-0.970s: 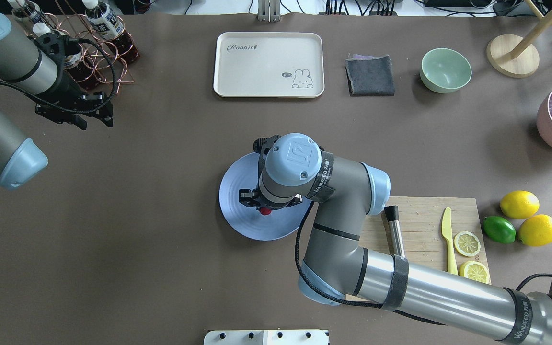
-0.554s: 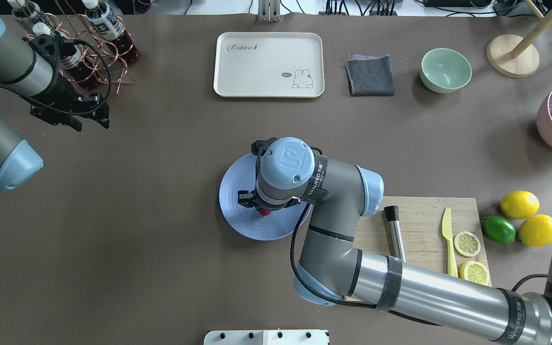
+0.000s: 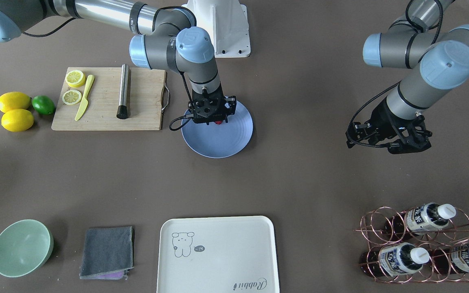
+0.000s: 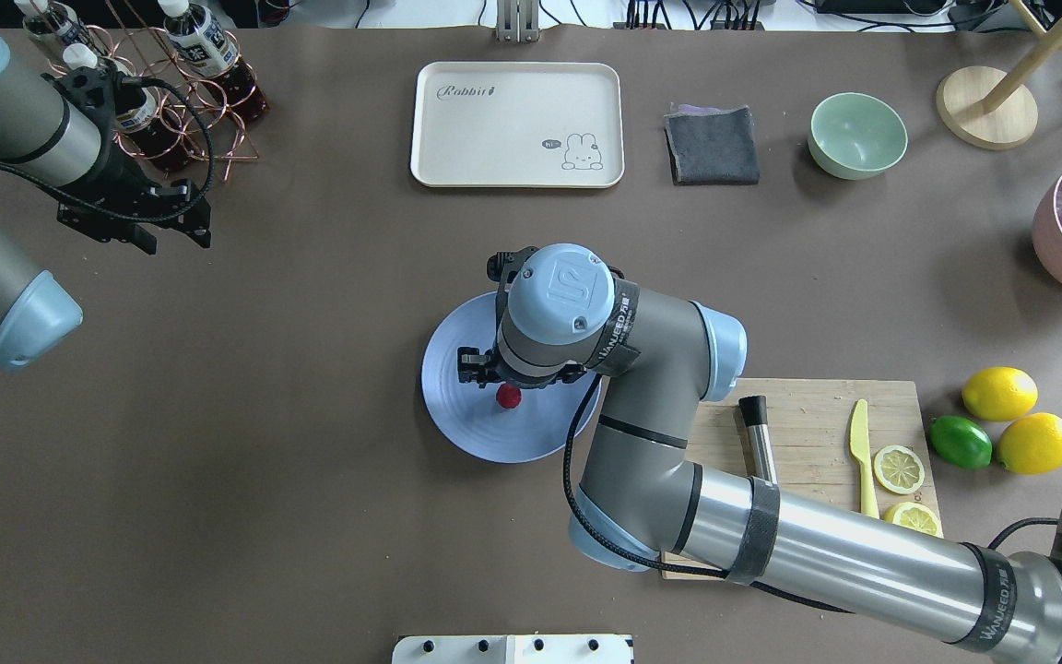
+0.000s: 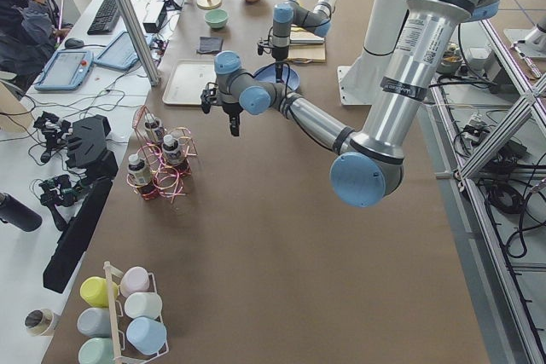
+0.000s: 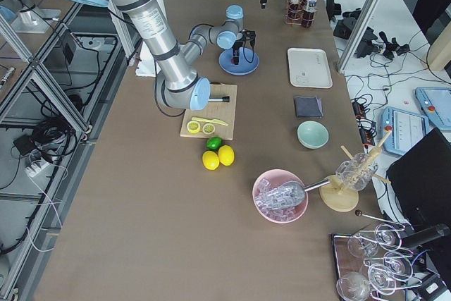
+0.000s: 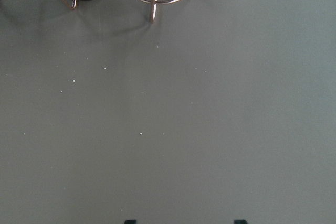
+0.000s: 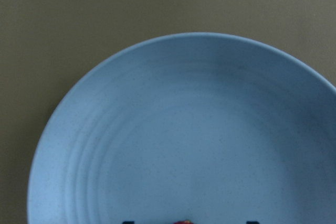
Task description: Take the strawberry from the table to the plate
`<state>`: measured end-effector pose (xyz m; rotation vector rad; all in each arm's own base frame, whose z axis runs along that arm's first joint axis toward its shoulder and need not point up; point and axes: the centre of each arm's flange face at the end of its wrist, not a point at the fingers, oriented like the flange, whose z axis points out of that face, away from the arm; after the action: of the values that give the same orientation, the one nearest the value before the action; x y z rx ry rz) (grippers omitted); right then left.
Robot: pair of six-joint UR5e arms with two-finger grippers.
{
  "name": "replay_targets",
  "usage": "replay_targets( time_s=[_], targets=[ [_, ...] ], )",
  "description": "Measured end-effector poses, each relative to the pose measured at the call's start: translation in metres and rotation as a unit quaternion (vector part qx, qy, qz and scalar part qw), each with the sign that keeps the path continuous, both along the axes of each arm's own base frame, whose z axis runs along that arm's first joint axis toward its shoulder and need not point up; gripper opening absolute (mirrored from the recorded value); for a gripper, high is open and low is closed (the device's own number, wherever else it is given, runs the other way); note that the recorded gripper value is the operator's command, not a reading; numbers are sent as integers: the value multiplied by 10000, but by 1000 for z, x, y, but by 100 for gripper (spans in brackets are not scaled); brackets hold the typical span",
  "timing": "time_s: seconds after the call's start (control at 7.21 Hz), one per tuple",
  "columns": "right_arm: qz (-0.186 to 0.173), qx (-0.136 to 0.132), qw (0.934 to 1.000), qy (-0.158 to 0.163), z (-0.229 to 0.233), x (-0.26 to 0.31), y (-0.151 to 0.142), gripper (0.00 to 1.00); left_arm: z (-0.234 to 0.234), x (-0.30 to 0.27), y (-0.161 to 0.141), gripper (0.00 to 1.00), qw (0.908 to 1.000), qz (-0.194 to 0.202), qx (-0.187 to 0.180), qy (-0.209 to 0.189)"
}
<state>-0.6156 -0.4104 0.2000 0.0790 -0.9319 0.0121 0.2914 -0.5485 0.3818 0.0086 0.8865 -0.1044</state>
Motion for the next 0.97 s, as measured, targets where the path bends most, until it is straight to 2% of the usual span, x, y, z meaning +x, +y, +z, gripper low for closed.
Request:
replay_targets(
  time_s=[0.28,0.42,0.69,0.83,0.97],
  targets=[
    [-7,-182,9997,-159,2,61,-35,100,8,-9,3,69,10000,-22,-21,-36],
    [-116,-129,9998,-100,21,117,-60,100,15,-22,4,69,10000,-29,18,-83],
    [-476,144,9986,182,84,241,-113,100,45,-79,-5,69,9984,214,327,-405],
    [-623,256,9973,298,127,303,-133,100,76,-127,-7,69,9960,518,509,-526],
    [-767,380,9953,444,178,360,-144,100,112,-174,-2,70,9942,797,588,-411]
  ],
)
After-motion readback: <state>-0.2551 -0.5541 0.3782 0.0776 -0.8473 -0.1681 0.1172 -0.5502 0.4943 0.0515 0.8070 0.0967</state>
